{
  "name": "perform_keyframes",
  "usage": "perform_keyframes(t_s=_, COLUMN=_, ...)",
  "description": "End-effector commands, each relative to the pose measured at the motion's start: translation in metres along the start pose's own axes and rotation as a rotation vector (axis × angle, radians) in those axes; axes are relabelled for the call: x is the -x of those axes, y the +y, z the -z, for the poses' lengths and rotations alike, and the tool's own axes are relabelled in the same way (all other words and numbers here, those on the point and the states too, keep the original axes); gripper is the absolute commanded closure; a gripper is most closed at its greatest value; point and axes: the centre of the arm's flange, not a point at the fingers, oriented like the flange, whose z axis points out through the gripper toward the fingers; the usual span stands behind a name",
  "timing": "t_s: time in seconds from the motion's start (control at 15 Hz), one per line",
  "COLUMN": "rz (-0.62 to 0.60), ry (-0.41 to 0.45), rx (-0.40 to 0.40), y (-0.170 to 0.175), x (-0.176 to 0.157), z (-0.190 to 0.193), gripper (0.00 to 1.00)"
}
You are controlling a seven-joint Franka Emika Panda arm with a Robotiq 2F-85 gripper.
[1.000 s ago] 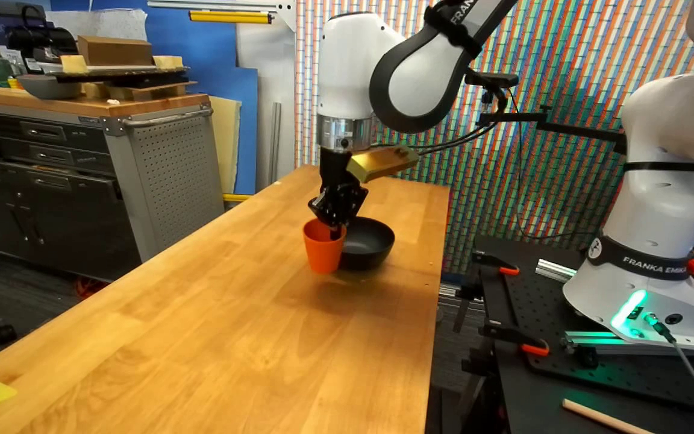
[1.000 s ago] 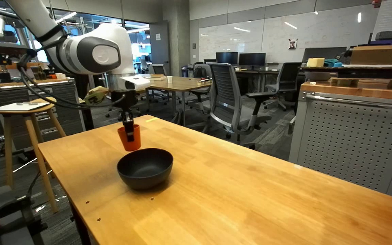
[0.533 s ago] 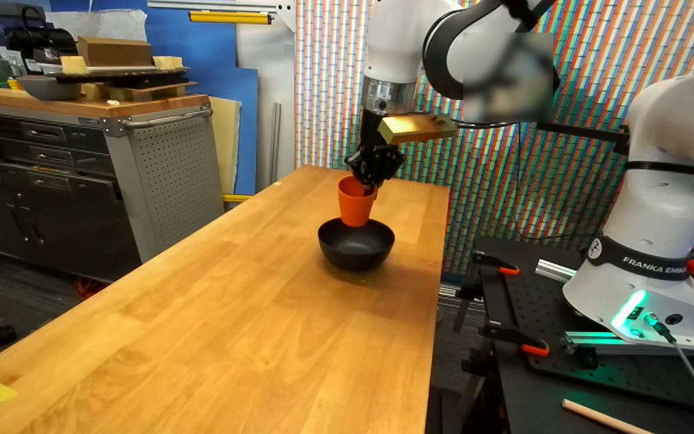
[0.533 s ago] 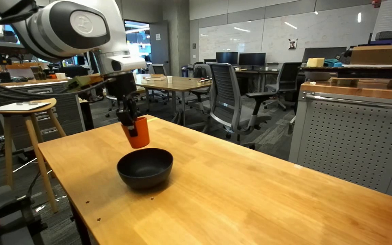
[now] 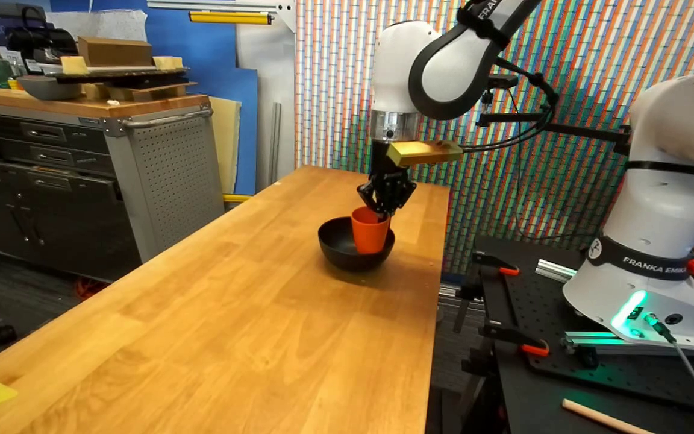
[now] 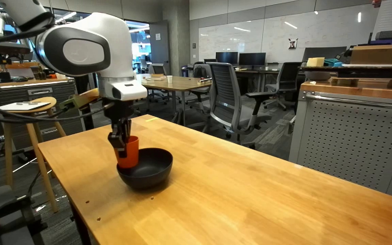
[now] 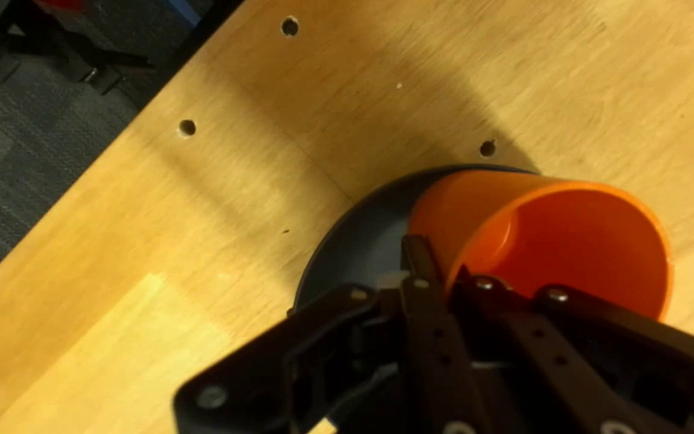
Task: Put the cup in the bowl
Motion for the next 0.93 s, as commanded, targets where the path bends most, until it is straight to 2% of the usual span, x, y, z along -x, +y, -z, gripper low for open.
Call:
perform_keyframes(t_s=0.0, rz=0.016, ry=-0.030, rx=-0.060, y=-0.010, x=-0.023, z=-0.022, gripper=0.99)
perform_keyframes(t_s=0.27, rz=-0.003, ry=0.002, rx=-0.082, y=-0.012, x=-0.037, z=-0.029, gripper=0.99)
perform_keyframes(t_s=0.33, rz=-0.011, ry=0.002, rx=-0.085, y=-0.011, x=-0.041, z=-0.029, gripper=0.70)
perform_keyframes(t_s=0.47, rz=-0.024, ry=0.000, rx=-0.097, y=-0.008, x=-0.044, z=-0.027, gripper=0.62)
perform_keyframes(t_s=0.67, rz=0.004, ry=0.004, rx=-0.102, y=-0.011, x=-0.034, z=-0.012, gripper=0.37)
perform_keyframes(t_s=0.87, rz=0.097, ry=0.030, rx=-0.084, y=-0.024, x=-0.008, z=0.024, gripper=0.16)
